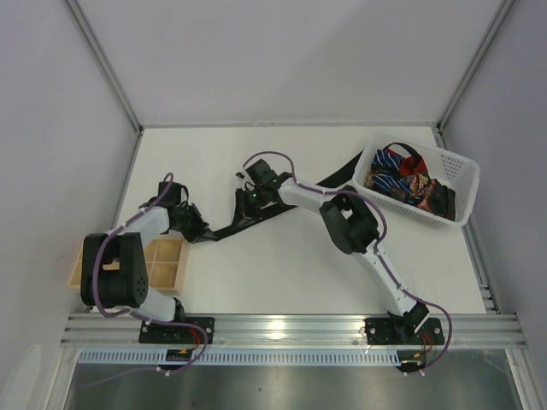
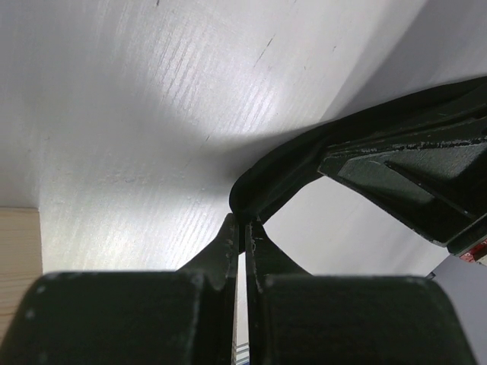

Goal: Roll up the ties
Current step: Roll the tie

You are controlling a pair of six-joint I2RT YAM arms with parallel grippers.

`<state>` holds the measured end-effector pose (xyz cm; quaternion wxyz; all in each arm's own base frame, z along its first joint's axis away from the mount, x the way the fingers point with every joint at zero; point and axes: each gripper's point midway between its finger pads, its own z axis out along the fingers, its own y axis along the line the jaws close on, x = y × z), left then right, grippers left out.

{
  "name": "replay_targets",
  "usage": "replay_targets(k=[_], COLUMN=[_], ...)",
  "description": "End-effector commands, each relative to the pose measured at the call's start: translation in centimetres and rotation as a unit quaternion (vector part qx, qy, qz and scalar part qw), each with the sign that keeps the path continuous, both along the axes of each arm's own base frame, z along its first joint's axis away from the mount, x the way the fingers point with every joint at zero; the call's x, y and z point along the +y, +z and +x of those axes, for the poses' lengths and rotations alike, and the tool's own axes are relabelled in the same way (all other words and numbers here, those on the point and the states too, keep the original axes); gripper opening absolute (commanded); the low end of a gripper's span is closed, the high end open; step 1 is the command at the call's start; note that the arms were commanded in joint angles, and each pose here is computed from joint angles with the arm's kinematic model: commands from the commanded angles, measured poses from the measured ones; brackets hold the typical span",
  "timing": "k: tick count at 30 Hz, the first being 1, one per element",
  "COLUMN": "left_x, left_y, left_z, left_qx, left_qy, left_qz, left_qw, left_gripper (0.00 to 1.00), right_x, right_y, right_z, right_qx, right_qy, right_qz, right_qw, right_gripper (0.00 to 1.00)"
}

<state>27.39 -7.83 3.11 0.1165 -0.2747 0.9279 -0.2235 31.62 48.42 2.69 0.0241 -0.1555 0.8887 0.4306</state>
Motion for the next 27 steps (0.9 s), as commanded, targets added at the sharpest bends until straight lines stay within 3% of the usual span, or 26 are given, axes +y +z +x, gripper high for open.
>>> replay_targets(k=[1,18,27], left_x=[0.8,0.6,-3.5], left_y=[0.7,2.1,5.7], left_z=[0.0,0.8,3.2], left_qx=[-0.016,-0.032,-0.073], left_qy=[-0.007,-0.008,-0.041], left_qz=[0.022,0.016,-0.035], left_qw=[1.0,0.999,0.996], left_gripper=[0.0,0.0,0.0], right_x=[-1.2,-2.5,-1.1], right_y=[0.8,-1.0,-1.7], right_z=[1.5,0.7,-0.8], right_qx=[-0.028,-0.017,0.012], right_qy=[-0.015,-0.017,-0.007], right_qz=[-0.014,-0.03,-0.018], right_qw=[0.999,0.999,1.0], right_gripper=[0.11,0.11,0.11])
